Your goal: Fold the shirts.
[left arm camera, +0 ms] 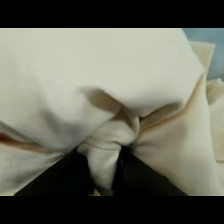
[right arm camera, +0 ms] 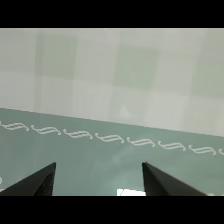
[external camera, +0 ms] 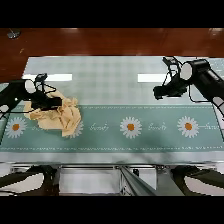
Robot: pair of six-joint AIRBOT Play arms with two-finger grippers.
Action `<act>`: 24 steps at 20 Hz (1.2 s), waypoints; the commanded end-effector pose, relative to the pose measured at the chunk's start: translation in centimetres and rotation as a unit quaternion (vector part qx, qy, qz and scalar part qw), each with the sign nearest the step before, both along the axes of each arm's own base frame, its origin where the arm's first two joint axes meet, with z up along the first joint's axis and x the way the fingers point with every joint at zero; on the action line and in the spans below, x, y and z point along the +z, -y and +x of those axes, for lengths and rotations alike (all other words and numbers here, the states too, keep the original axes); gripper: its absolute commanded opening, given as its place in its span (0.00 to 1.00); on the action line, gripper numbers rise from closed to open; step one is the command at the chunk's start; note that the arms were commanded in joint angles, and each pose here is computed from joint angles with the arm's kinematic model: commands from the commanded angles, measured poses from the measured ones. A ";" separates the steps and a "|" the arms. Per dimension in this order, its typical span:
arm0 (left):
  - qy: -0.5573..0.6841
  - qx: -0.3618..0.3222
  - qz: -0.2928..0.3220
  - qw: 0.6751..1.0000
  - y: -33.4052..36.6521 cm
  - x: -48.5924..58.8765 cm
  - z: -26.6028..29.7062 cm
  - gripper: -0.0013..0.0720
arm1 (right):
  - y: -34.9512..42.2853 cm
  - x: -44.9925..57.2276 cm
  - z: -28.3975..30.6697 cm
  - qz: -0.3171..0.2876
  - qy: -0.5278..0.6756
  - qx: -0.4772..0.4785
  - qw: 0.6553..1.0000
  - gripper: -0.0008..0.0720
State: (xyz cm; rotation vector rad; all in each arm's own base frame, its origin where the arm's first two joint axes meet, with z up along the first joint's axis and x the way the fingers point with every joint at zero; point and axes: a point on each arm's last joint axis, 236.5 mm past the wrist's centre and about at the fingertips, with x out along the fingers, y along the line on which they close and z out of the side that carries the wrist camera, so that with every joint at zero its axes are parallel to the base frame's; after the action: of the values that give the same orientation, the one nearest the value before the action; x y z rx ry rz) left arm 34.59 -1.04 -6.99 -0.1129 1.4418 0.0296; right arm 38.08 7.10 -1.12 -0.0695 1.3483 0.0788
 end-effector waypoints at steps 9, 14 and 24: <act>0.476 -0.108 -0.169 0.856 9.7 40.8 2.9 0.06 | 2.6 16.4 -3.2 0.008 0.210 -0.022 0.977 0.86; 0.594 -0.158 -0.227 0.755 14.4 53.0 -1.4 0.06 | 3.3 22.3 -6.8 0.032 0.290 -0.034 0.956 0.86; 0.455 -0.257 -0.368 0.770 32.6 39.7 -4.4 0.06 | 4.1 24.1 -10.4 0.041 0.301 -0.049 0.951 0.86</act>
State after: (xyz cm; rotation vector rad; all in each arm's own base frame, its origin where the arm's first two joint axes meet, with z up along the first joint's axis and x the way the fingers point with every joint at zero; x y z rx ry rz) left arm 31.12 -29.07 38.70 -0.2686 0.2867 -0.8928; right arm 28.43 3.15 23.03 0.0408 0.7214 0.0299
